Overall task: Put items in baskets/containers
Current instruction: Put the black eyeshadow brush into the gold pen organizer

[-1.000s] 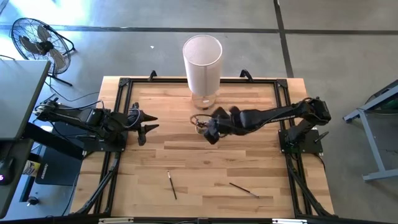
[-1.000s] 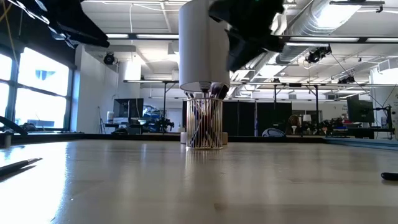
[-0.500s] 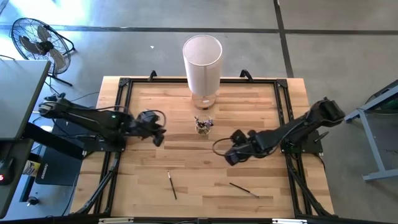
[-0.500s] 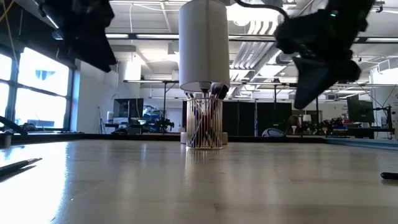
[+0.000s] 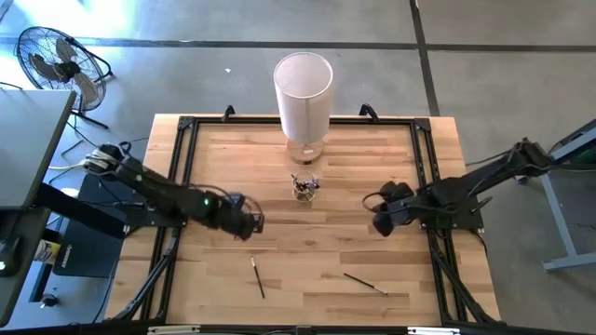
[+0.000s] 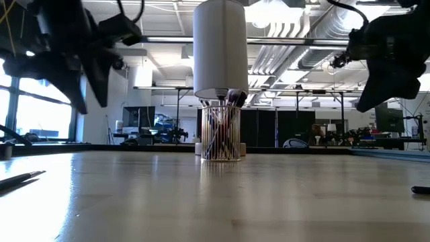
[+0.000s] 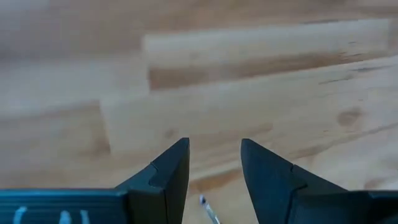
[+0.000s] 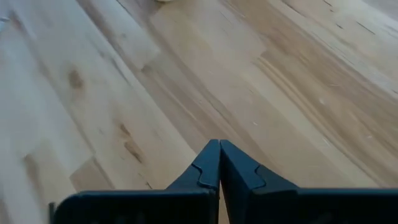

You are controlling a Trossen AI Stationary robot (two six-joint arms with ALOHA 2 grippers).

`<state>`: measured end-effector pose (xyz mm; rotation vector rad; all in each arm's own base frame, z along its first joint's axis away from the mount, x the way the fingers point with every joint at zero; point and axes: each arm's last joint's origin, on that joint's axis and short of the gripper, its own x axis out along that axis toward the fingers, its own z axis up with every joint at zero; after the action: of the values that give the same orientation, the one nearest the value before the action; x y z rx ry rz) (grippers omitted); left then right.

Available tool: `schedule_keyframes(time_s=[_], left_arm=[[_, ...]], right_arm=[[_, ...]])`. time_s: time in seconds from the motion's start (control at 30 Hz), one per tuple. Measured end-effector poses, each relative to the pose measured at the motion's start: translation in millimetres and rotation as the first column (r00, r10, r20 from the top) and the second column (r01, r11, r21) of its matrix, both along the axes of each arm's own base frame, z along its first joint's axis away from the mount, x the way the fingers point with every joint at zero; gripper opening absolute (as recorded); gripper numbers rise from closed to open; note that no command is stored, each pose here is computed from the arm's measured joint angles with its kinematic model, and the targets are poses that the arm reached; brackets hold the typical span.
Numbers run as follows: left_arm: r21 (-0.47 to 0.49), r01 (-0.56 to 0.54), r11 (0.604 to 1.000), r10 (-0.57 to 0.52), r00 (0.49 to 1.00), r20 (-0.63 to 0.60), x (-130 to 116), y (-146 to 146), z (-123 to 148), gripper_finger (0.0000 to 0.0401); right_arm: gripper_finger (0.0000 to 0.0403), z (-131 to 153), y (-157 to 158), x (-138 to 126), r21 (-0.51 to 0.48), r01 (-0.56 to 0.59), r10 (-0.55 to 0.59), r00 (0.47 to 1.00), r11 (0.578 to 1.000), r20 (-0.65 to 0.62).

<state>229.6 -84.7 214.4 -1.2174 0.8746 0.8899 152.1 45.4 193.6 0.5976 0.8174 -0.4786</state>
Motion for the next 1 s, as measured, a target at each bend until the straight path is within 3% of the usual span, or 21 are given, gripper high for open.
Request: schedule_keyframes(time_s=[0.27, 0.4, 0.73, 1.0], left_arm=[[-0.129, -0.190, 0.973, 0.189, 0.982, -0.023, 0, -41, -23, 0.0142], [-0.163, -0.177, 0.971, 0.179, 0.984, -0.003, 10, -53, -36, 0.0142], [-0.224, -0.210, 0.952, 0.188, 0.975, -0.114, 18, -61, -62, 0.0142], [-0.246, -0.227, 0.942, 0.198, 0.970, -0.139, 19, -62, -65, 0.0142]], right_arm=[[0.0002, -1, -8, -23, -0.001, -0.057, 0.057, 0.995, 0.998, 0.087], [0.0002, 2, -8, -24, -0.009, -0.103, 0.104, 0.990, 0.995, 0.096], [0.0001, 1, -8, -24, -0.001, -0.112, 0.112, 0.990, 0.994, 0.090], [0.0001, 1, -8, -24, -0.023, -0.125, 0.127, 0.988, 0.992, 0.088]])
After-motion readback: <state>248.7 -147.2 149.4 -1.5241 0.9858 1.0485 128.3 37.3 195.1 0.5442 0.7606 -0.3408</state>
